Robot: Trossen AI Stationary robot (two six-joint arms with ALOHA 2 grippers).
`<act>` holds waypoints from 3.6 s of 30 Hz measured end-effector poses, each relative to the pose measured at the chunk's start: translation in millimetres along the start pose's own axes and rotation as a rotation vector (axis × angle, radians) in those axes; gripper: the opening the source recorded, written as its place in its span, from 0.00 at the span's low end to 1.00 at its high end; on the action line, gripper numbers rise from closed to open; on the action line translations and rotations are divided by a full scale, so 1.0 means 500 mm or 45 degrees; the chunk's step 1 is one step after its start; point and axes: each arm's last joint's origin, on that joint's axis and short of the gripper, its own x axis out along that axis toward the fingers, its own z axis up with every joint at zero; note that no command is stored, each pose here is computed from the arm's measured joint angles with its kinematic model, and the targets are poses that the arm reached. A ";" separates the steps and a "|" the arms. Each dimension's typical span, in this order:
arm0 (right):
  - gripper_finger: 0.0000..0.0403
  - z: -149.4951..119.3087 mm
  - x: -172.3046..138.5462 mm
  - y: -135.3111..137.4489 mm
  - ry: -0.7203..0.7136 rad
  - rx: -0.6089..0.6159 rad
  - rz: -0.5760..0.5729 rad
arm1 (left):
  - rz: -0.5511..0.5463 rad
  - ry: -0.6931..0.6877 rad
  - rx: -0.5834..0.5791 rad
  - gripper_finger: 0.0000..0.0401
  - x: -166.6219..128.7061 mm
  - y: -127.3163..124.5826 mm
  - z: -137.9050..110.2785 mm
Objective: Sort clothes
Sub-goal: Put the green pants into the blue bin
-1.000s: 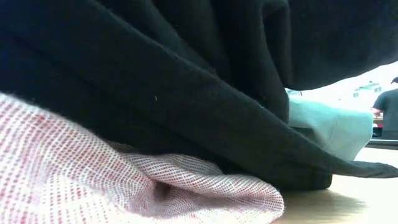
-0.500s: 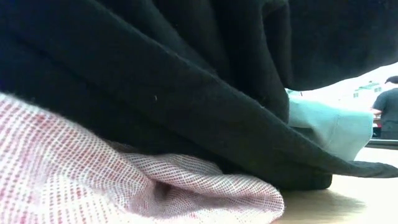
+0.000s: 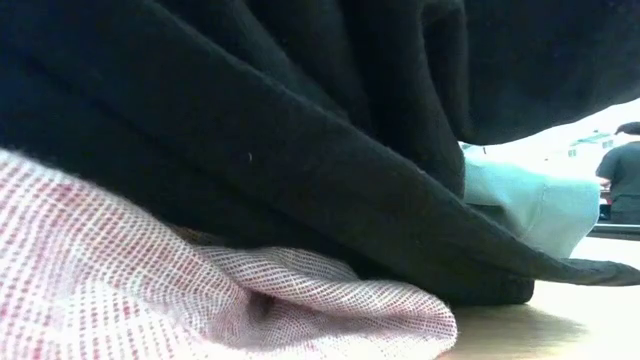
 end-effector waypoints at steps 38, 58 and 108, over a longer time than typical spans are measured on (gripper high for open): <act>0.09 -0.012 0.122 -0.058 0.337 0.438 -0.009 | -0.101 0.058 0.087 0.37 -0.018 -0.001 -0.006; 0.08 0.014 -0.351 -0.146 -0.578 0.774 -0.201 | -0.073 0.033 0.087 0.37 -0.018 0.000 -0.004; 0.37 0.051 -0.169 -0.462 -0.196 1.231 -0.374 | 0.011 -0.041 0.100 0.37 -0.017 0.003 0.000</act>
